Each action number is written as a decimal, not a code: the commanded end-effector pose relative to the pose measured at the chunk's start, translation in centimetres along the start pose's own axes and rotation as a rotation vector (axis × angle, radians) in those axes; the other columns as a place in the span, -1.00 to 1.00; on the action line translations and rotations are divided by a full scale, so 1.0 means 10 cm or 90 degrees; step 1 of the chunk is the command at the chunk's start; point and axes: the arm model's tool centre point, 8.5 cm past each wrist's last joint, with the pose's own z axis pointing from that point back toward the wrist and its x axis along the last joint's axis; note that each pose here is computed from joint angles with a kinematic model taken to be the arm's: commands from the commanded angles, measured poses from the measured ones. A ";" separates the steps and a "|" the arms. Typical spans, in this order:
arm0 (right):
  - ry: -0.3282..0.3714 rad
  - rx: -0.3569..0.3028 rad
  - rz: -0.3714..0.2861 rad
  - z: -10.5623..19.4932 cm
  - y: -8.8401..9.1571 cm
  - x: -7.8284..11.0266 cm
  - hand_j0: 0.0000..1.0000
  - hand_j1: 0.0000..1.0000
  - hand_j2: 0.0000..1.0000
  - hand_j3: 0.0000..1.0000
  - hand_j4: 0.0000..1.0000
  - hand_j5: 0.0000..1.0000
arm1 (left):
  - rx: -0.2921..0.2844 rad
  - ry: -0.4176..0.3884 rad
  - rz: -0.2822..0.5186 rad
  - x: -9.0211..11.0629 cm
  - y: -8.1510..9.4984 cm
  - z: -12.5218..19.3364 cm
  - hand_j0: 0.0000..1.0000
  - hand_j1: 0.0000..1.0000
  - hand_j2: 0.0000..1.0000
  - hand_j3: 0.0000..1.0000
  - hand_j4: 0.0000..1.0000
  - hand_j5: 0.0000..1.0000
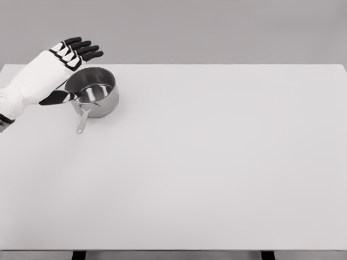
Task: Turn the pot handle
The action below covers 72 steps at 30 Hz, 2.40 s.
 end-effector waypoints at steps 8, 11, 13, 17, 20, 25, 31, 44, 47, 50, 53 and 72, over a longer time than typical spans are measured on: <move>0.000 0.000 -0.001 0.00 0.00 0.00 1.00 1.00 1.00 1.00 1.00 1.00 | 0.006 -0.098 -0.010 0.79 -0.55 -0.73 1.00 1.00 1.00 1.00 1.00 1.00; 0.001 0.000 -0.002 0.00 0.00 0.00 1.00 1.00 1.00 1.00 1.00 1.00 | -0.009 -0.105 -0.010 0.83 -0.63 -0.72 1.00 1.00 1.00 1.00 1.00 1.00; 0.000 0.000 -0.001 0.00 0.00 0.00 1.00 1.00 1.00 1.00 1.00 1.00 | -0.017 -0.101 -0.009 0.82 -0.68 -0.69 1.00 1.00 1.00 1.00 1.00 1.00; 0.000 0.000 -0.001 0.00 0.00 0.00 1.00 1.00 1.00 1.00 1.00 1.00 | -0.051 -0.080 -0.003 0.76 -0.87 -0.59 1.00 1.00 1.00 1.00 1.00 1.00; 0.000 0.000 -0.001 0.00 0.00 0.00 1.00 1.00 1.00 1.00 1.00 1.00 | -0.077 -0.049 0.020 0.65 -1.09 -0.55 1.00 1.00 1.00 1.00 1.00 1.00; 0.000 0.000 -0.001 0.00 0.00 0.00 1.00 1.00 1.00 1.00 1.00 1.00 | -0.091 -0.043 0.015 0.67 -1.21 -0.63 1.00 1.00 1.00 1.00 1.00 1.00; 0.000 0.000 -0.001 0.00 0.00 0.00 1.00 1.00 1.00 1.00 1.00 1.00 | -0.096 -0.030 0.010 0.60 -1.20 -0.56 1.00 1.00 1.00 1.00 1.00 1.00; 0.000 0.000 -0.001 0.00 0.00 0.00 1.00 1.00 1.00 1.00 1.00 1.00 | -0.096 0.045 -0.008 0.19 -1.07 -0.30 1.00 1.00 1.00 1.00 1.00 1.00; 0.000 0.000 -0.001 0.00 0.00 0.00 1.00 1.00 1.00 1.00 1.00 1.00 | -0.108 0.070 -0.001 0.07 -1.13 -0.22 1.00 1.00 1.00 1.00 1.00 1.00; 0.000 0.000 -0.001 0.00 0.00 0.00 1.00 1.00 1.00 1.00 1.00 1.00 | -0.113 0.073 -0.008 0.04 -1.11 -0.18 1.00 1.00 1.00 1.00 1.00 1.00; 0.000 0.000 -0.001 0.00 0.00 0.00 1.00 1.00 1.00 1.00 1.00 1.00 | -0.115 0.082 -0.014 -0.02 -1.08 -0.13 1.00 1.00 1.00 1.00 1.00 1.00; 0.000 0.000 -0.001 0.00 0.00 0.00 1.00 1.00 1.00 1.00 1.00 1.00 | -0.124 0.185 -0.030 -0.47 -0.93 0.39 1.00 1.00 1.00 1.00 1.00 1.00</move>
